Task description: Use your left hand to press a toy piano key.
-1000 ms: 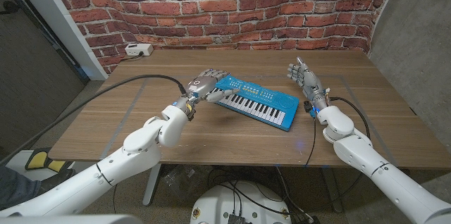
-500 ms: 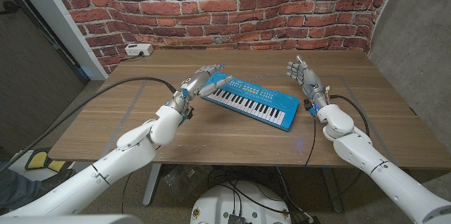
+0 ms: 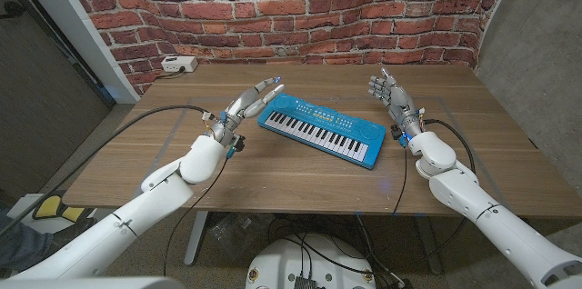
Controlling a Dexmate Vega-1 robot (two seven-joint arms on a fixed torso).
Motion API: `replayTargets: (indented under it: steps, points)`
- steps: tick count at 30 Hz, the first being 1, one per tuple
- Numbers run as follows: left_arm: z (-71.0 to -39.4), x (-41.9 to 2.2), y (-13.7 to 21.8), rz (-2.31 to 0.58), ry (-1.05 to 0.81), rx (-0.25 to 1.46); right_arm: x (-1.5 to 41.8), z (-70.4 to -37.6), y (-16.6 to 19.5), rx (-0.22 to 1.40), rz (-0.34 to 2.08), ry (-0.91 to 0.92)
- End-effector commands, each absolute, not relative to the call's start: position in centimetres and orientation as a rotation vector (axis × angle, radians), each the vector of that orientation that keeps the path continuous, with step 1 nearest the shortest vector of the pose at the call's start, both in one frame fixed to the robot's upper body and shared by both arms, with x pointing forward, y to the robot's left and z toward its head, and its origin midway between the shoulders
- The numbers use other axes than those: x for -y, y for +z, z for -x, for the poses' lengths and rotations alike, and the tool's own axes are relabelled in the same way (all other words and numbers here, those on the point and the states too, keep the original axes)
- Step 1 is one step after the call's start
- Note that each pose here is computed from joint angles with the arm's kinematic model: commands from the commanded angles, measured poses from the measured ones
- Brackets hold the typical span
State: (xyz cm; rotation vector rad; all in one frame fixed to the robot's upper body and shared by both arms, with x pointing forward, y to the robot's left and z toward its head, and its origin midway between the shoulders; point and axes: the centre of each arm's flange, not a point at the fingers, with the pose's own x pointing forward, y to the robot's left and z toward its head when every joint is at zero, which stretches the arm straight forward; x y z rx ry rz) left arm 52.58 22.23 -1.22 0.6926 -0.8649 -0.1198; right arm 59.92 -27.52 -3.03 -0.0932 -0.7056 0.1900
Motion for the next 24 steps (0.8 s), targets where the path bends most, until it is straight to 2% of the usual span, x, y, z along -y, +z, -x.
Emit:
replayTargets:
  steps: [1, 24]
  points:
    - [-54.1, -25.3, -1.6, -0.455, -0.149, 0.815, 27.5, -59.9, -3.2, 0.714, 0.078, 0.205]
    - [-58.5, -27.7, -2.8, -0.147, -0.243, 0.689, 27.5, -59.8, -3.2, 0.714, 0.073, 0.190]
